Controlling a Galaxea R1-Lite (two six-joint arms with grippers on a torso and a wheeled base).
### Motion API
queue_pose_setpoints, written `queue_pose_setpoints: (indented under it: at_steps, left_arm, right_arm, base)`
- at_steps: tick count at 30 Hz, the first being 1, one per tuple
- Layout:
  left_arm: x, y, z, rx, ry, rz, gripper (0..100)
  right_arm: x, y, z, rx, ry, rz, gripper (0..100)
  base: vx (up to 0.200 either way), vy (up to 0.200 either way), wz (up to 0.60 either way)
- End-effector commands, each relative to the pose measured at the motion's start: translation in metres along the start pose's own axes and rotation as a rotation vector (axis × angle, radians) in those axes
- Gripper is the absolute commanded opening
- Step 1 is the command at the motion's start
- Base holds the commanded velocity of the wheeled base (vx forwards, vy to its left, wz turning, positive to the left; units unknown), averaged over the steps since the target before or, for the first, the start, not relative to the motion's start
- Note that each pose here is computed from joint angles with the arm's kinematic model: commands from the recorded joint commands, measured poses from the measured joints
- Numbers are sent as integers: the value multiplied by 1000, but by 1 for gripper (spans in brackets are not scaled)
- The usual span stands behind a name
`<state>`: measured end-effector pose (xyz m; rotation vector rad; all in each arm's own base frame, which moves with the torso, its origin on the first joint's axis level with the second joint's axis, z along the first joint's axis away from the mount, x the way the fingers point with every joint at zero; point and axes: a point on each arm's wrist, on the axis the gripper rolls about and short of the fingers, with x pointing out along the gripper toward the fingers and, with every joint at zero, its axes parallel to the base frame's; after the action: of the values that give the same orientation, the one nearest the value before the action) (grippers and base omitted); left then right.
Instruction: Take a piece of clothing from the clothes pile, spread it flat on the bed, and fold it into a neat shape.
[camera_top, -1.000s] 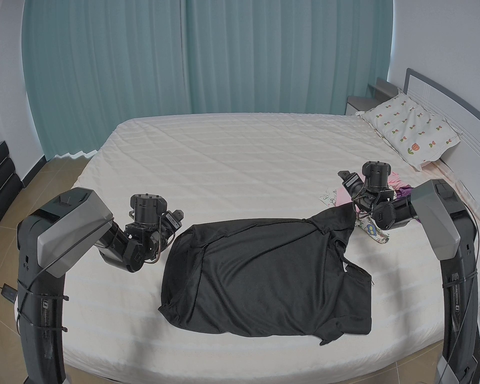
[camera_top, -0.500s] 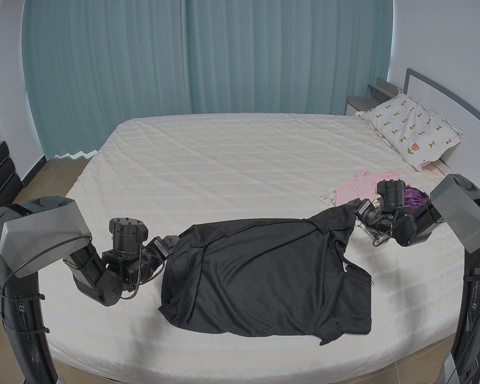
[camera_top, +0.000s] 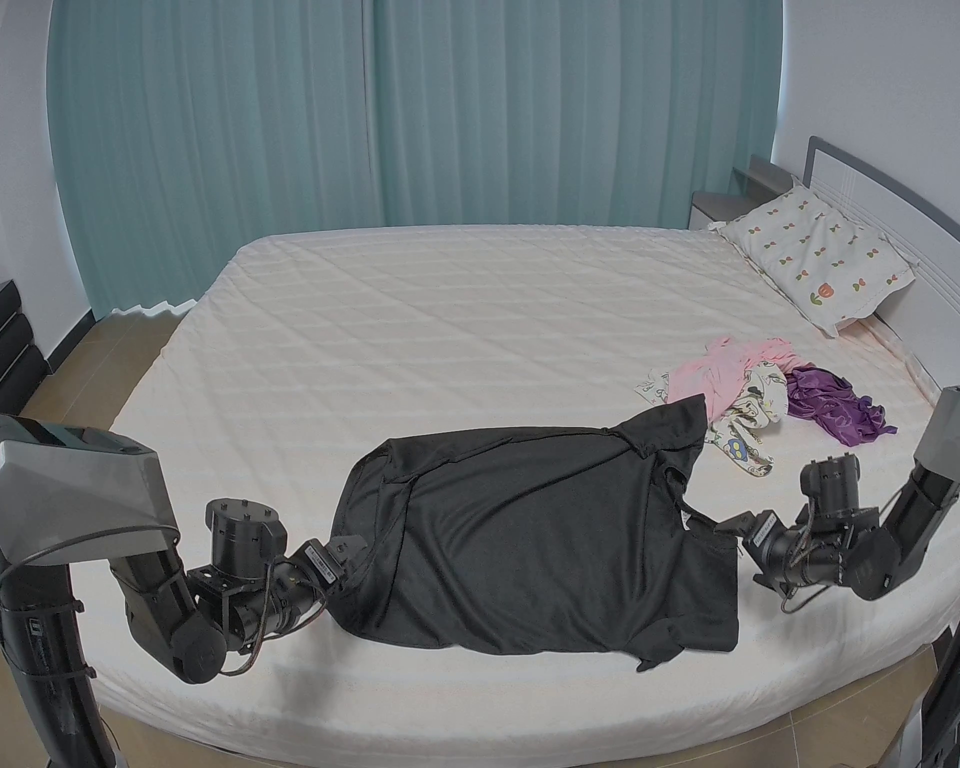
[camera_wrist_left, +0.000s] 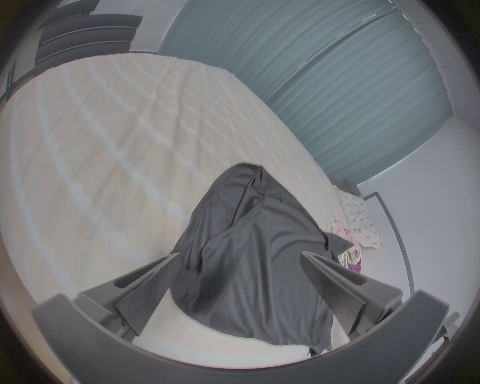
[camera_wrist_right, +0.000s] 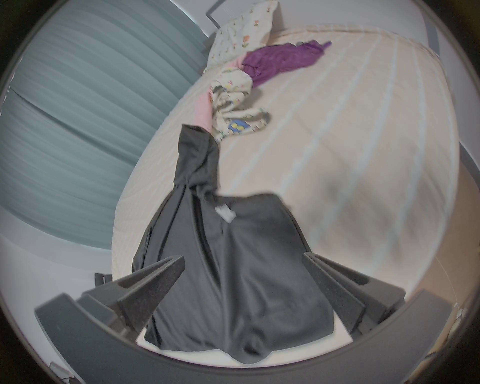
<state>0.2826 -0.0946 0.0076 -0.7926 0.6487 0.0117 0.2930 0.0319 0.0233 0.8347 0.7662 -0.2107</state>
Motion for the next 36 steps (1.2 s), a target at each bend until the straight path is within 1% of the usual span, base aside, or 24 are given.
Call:
queue_pose_setpoints:
  at_steps: [1, 6, 7, 8, 9, 10, 12, 13, 17, 21, 22, 27, 29, 31, 33, 34, 36]
  left_arm:
    - [2, 21, -33, 19, 109, 75, 100]
    - [7, 21, -41, 39, 132, 83, 100]
    - [7, 22, -42, 69, 128, 93, 100]
    - [7, 22, -42, 69, 128, 93, 100]
    - [11, 24, -43, 112, 120, 106, 100]
    - [16, 24, -44, 127, 111, 109, 100]
    - [20, 23, -43, 129, 93, 113, 100]
    - [29, 20, -40, 128, 54, 117, 100]
    - [44, 18, -38, 137, 6, 126, 100]
    - [57, 21, -41, 197, -22, 156, 100]
    - [60, 23, -42, 215, -33, 169, 0]
    - [60, 26, -39, 212, -65, 197, 0]
    - [56, 25, -34, 182, -79, 195, 0]
    - [42, 19, -22, 115, -112, 179, 0]
    - [28, 18, -14, 71, -121, 174, 0]
    - [26, 18, -14, 70, -120, 172, 0]
    - [11, 21, -13, 65, -94, 175, 0]
  right_arm:
    - [-34, -16, -22, 30, 73, 47, 100]
    - [-26, -22, -26, 24, 97, 14, 100]
    - [-20, -26, -30, 22, 113, -12, 100]
    - [-20, -26, -30, 22, 113, -12, 100]
    - [-16, -29, -32, 20, 124, -27, 100]
    - [-16, -29, -32, 17, 125, -28, 100]
    - [-16, -29, -32, 16, 127, -28, 100]
    - [-16, -29, -32, 13, 127, -28, 100]
    - [-16, -27, -35, 0, 136, -24, 100]
    - [-17, -28, -38, -29, 141, -29, 100]
    - [-18, -29, -39, -37, 144, -36, 100]
    - [-19, -38, -46, -93, 174, -69, 100]
    - [-18, -41, -49, -107, 189, -84, 100]
    - [-16, -45, -52, -119, 205, -100, 100]
    - [-15, -48, -53, -124, 213, -115, 100]
    - [-15, -48, -53, -124, 213, -115, 100]
    - [-11, -48, -52, -122, 208, -119, 100]
  base:
    - [0, 0, 0]
    - [0, 0, 0]
    - [0, 0, 0]
    - [0, 0, 0]
    - [0, 0, 0]
    - [0, 0, 0]
    - [0, 0, 0]
    - [0, 0, 0]
    - [0, 0, 0]
    - [0, 0, 0]
    - [0, 0, 0]
    - [0, 0, 0]
    - [0, 0, 0]
    - [0, 0, 0]
    - [0, 0, 0]
    - [0, 0, 0]
    - [0, 0, 0]
